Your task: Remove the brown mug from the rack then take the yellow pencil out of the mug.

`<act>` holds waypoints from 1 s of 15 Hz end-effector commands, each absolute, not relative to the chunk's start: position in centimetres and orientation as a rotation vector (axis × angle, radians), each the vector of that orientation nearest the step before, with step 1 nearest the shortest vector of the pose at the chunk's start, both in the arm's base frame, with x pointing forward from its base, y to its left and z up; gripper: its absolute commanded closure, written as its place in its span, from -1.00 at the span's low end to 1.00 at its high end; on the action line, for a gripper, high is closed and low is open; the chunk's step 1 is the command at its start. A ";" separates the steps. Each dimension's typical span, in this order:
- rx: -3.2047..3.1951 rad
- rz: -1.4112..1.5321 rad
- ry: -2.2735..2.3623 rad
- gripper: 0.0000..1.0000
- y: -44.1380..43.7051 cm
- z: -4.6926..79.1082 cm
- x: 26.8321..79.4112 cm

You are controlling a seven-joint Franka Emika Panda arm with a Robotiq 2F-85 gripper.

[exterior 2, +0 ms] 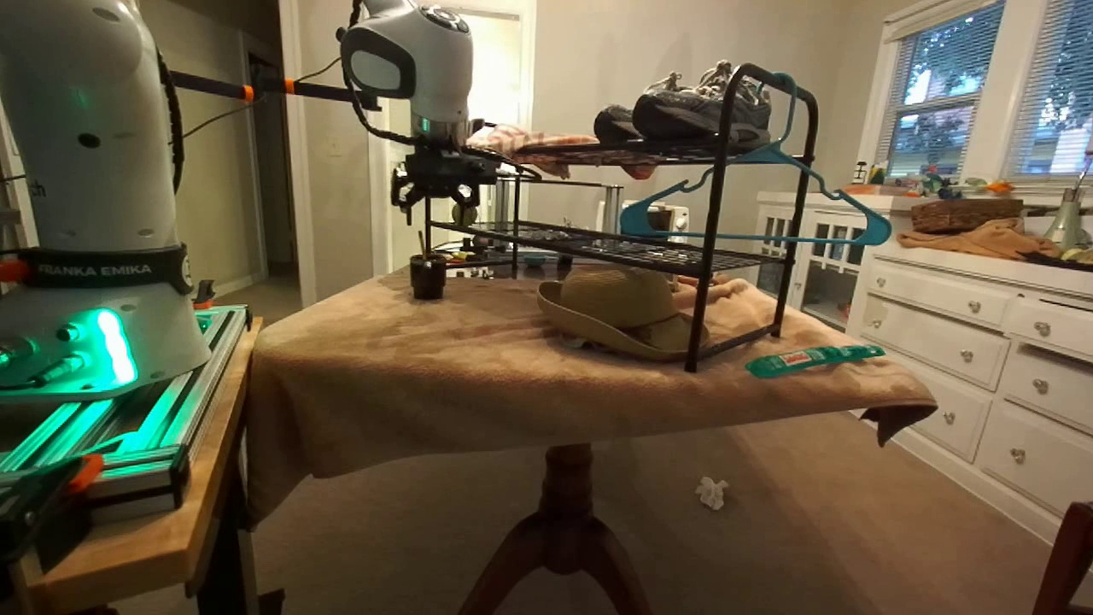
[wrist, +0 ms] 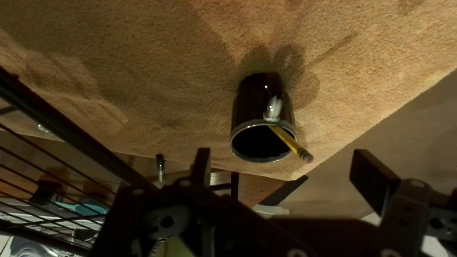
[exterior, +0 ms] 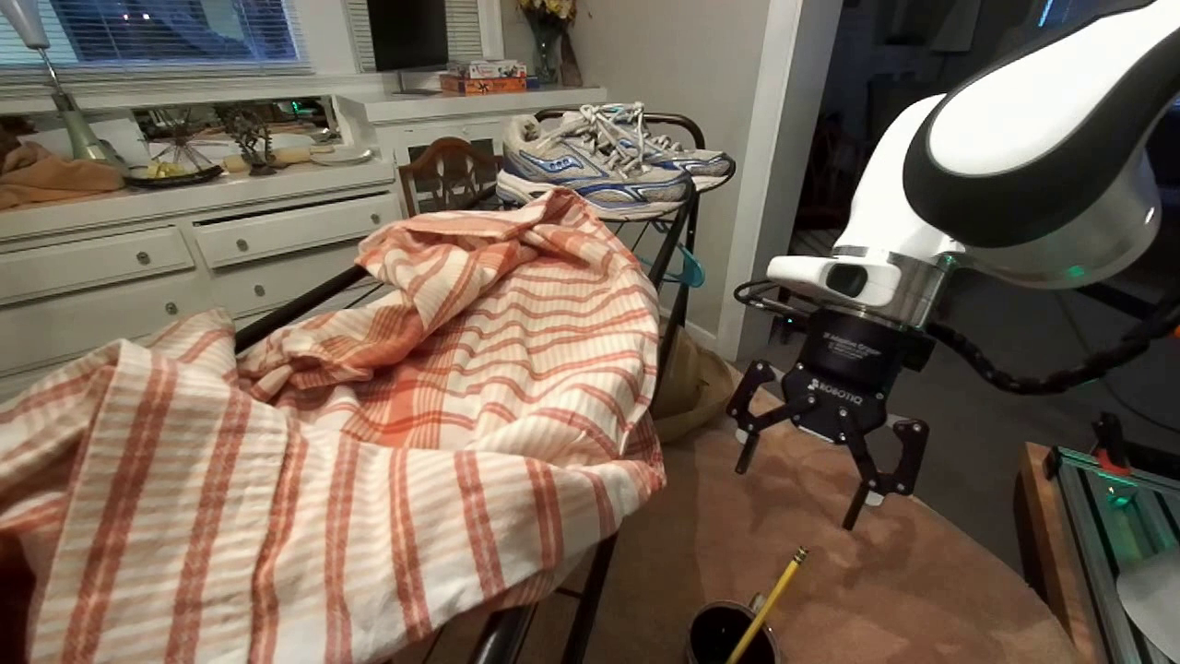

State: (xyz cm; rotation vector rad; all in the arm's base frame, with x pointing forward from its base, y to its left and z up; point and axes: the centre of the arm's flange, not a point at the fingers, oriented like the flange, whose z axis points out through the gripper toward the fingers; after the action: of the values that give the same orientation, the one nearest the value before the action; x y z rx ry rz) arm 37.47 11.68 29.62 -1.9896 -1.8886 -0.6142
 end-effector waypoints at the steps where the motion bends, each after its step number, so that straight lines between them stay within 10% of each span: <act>1: -1.967 -0.580 -1.894 -1.00 11.0 31.5 35.4; 8: -1.943 -0.593 -1.864 -0.38 11.9 30.5 35.1; 15: -1.930 -0.544 -1.863 -0.36 12.4 29.4 34.7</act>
State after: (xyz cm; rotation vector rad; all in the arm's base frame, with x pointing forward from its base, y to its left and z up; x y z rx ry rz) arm 36.44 12.23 30.22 -1.9437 -1.8848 -0.5775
